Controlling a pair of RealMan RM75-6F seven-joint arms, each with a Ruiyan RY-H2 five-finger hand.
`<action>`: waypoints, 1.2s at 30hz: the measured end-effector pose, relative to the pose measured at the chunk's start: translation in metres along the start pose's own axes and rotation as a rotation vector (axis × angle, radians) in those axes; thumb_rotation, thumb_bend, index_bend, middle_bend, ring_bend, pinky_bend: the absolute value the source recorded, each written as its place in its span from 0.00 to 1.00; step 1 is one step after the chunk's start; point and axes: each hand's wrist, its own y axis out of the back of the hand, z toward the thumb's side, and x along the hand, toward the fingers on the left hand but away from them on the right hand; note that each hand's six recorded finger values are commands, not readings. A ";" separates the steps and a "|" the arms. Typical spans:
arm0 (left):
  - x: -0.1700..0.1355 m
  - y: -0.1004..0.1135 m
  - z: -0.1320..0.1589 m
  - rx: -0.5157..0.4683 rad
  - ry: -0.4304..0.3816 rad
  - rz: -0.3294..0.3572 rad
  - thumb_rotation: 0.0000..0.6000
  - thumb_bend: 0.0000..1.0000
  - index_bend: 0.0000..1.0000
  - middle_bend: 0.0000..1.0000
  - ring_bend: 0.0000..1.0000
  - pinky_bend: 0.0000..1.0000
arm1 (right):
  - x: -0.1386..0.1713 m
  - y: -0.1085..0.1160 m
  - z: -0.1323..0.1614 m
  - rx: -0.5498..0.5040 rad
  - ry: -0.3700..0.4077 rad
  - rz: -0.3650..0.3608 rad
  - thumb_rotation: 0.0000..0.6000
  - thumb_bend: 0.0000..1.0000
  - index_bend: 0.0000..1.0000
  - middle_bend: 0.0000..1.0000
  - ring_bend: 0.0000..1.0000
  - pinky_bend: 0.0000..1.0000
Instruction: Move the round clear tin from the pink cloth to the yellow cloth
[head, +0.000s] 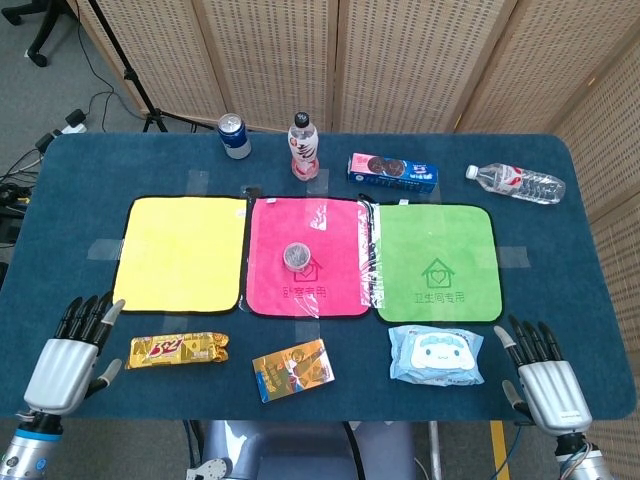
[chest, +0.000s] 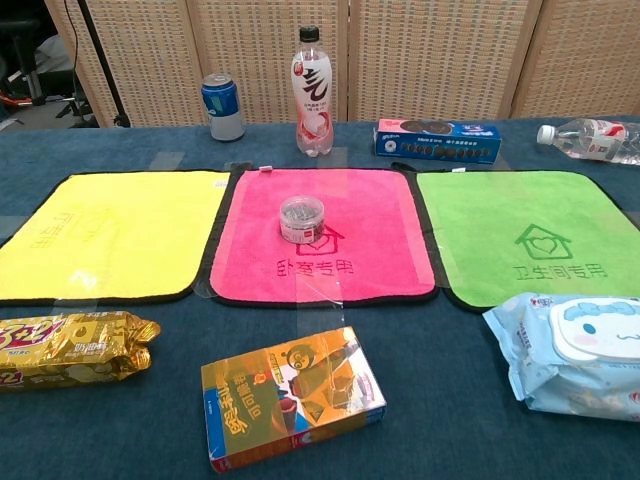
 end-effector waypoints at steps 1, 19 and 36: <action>0.000 0.000 0.001 0.003 -0.003 0.003 1.00 0.27 0.00 0.00 0.00 0.00 | 0.000 0.001 0.000 -0.004 0.001 -0.006 1.00 0.41 0.05 0.00 0.00 0.01; 0.042 0.025 0.029 0.344 -0.170 0.021 1.00 0.28 0.00 0.00 0.00 0.00 | -0.001 0.000 -0.005 -0.024 -0.010 0.000 1.00 0.41 0.05 0.00 0.00 0.01; 0.156 0.017 0.088 0.708 -0.353 -0.069 1.00 0.30 0.00 0.00 0.00 0.00 | -0.009 -0.011 -0.018 -0.045 -0.048 0.041 1.00 0.41 0.05 0.00 0.00 0.01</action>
